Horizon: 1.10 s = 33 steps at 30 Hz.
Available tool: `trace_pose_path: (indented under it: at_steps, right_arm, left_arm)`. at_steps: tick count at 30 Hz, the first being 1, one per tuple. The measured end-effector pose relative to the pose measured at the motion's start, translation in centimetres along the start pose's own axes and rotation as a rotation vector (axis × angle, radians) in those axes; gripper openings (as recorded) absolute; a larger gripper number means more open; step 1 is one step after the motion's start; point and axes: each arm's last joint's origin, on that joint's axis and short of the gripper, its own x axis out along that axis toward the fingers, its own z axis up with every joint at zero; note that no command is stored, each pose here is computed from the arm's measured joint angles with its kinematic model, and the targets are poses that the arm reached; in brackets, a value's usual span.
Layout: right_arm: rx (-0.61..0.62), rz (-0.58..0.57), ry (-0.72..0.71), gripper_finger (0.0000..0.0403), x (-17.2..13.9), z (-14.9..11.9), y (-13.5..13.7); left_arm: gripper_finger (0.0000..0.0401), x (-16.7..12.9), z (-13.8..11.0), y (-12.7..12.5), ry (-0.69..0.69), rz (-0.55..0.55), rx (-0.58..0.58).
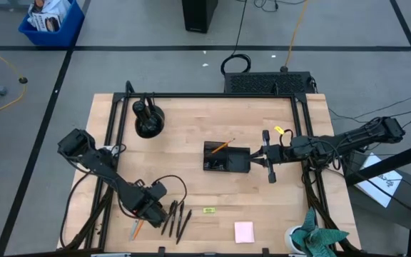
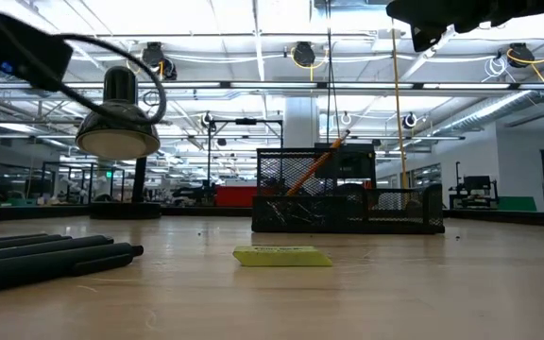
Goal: Pick and place office supplies into organizer
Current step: Put the yellow pencil into the black desk organizer
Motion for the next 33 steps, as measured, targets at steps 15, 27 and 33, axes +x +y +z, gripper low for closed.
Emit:
trace_pose_path:
  at_steps: [15, 27, 33]
  right_arm:
    - [0.0, 0.0, 0.0, 0.0, 0.0, 0.0, 0.0]
    - [0.0, 0.0, 0.0, 0.0, 0.0, 0.0, 0.0]
    - [0.0, 0.0, 0.0, 0.0, 0.0, 0.0, 0.0]
  left_arm:
    - [0.0177, 3.9, -1.6, 1.6, 0.023, -0.068, -0.08]
    - [0.0177, 3.6, -3.2, 1.1, 0.085, -0.085, -0.078]
    - [0.017, 3.6, -3.7, 1.0, 0.109, -0.093, -0.068]
